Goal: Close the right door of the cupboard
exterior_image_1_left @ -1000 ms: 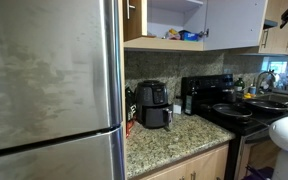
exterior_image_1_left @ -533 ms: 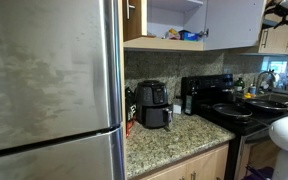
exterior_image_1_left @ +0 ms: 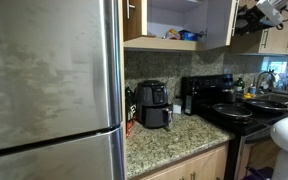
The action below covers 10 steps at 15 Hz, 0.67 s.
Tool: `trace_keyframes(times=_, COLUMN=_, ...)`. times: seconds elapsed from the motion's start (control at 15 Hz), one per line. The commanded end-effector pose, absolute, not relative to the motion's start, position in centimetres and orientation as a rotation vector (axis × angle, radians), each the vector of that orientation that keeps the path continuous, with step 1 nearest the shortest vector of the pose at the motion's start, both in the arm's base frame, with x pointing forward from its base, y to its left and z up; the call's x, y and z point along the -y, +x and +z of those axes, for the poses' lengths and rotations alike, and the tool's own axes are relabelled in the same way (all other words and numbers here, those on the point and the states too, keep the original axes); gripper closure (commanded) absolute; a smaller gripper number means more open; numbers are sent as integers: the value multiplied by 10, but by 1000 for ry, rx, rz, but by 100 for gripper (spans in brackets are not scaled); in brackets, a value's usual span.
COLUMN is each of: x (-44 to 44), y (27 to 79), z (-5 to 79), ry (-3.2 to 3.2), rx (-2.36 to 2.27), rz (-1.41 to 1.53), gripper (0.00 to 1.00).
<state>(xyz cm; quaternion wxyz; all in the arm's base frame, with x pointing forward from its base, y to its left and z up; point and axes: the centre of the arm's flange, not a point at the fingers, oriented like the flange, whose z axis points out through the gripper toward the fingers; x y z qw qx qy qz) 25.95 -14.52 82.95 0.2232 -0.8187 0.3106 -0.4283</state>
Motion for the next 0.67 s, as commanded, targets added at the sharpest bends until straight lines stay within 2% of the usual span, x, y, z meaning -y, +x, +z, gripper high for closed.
trace_keyframes(times=0.0, x=56, y=290, z=820, ry=-2288, rx=-632, rz=-1066, gripper=0)
trace_keyframes(times=0.33, x=-43, y=310, z=845, ry=-2366, rx=-285, rz=-1059, gripper=0)
trace_keyframes(times=0.6, x=-10, y=283, z=819, ry=-2574, rx=-295, rz=-968, gripper=0)
